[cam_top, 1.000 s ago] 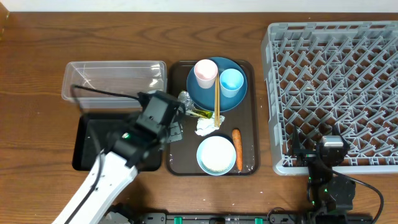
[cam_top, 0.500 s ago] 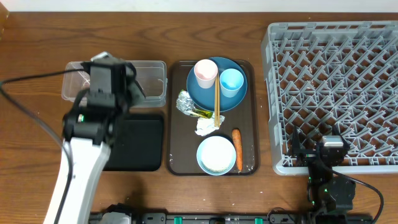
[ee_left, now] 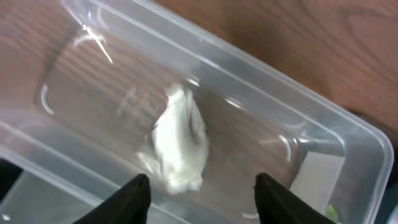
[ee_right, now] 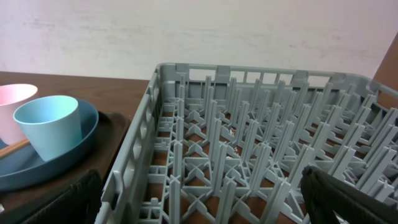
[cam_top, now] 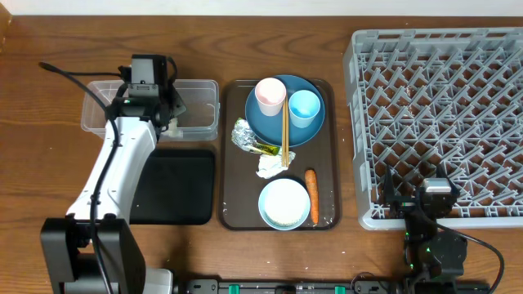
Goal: Sort waste into correct bins and load items into the dishwasher rack
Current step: 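Lift the tissue with the left gripper and drop it into the clear bin, then move the left gripper back over the tray toward the foil wrapper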
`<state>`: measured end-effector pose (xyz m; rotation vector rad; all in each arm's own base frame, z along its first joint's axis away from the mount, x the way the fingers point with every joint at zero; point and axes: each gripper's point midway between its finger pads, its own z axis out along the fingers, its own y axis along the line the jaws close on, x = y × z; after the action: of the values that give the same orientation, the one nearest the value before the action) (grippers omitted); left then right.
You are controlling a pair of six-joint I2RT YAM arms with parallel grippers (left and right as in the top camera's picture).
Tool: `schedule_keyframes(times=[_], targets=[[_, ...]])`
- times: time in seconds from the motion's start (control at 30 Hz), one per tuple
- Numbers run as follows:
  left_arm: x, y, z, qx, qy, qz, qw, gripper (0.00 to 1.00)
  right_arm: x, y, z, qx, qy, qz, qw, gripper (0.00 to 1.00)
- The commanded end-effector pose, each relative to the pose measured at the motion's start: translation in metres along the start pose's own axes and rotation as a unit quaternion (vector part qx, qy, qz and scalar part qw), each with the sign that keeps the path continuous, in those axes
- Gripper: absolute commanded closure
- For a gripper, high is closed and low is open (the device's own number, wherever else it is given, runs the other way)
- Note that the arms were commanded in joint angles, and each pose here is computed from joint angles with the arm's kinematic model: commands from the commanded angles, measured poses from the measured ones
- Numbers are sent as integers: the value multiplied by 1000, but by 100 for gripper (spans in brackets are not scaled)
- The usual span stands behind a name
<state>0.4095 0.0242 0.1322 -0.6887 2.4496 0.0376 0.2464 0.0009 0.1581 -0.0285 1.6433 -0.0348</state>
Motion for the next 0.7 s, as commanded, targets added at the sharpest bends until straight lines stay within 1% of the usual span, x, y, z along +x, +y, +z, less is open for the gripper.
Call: schedule_keyframes(times=[0.0, 0.1, 0.23, 0.3, 0.37, 0.47, 0.67], targets=[[-14, 0, -9, 4, -22, -4, 1000, 41, 1, 2, 0, -3, 0, -3, 1000, 1], [-12, -13, -21, 47, -12, -5, 999, 41, 1, 2, 0, -3, 0, -3, 1000, 1], [11, -40, -50, 146, 44, -1, 988, 41, 1, 2, 0, -3, 0, -3, 1000, 1], [27, -48, -66, 178, 79, 3, 981, 41, 1, 2, 0, -3, 0, -3, 1000, 1], [44, -48, -80, 186, 107, 9, 977, 41, 1, 2, 0, -3, 0, -3, 1000, 1], [66, -44, -98, 177, 137, 24, 974, 42, 1, 2, 0, -3, 0, -3, 1000, 1], [88, -38, -128, 165, 146, 54, 974, 42, 1, 2, 0, -3, 0, -3, 1000, 1]])
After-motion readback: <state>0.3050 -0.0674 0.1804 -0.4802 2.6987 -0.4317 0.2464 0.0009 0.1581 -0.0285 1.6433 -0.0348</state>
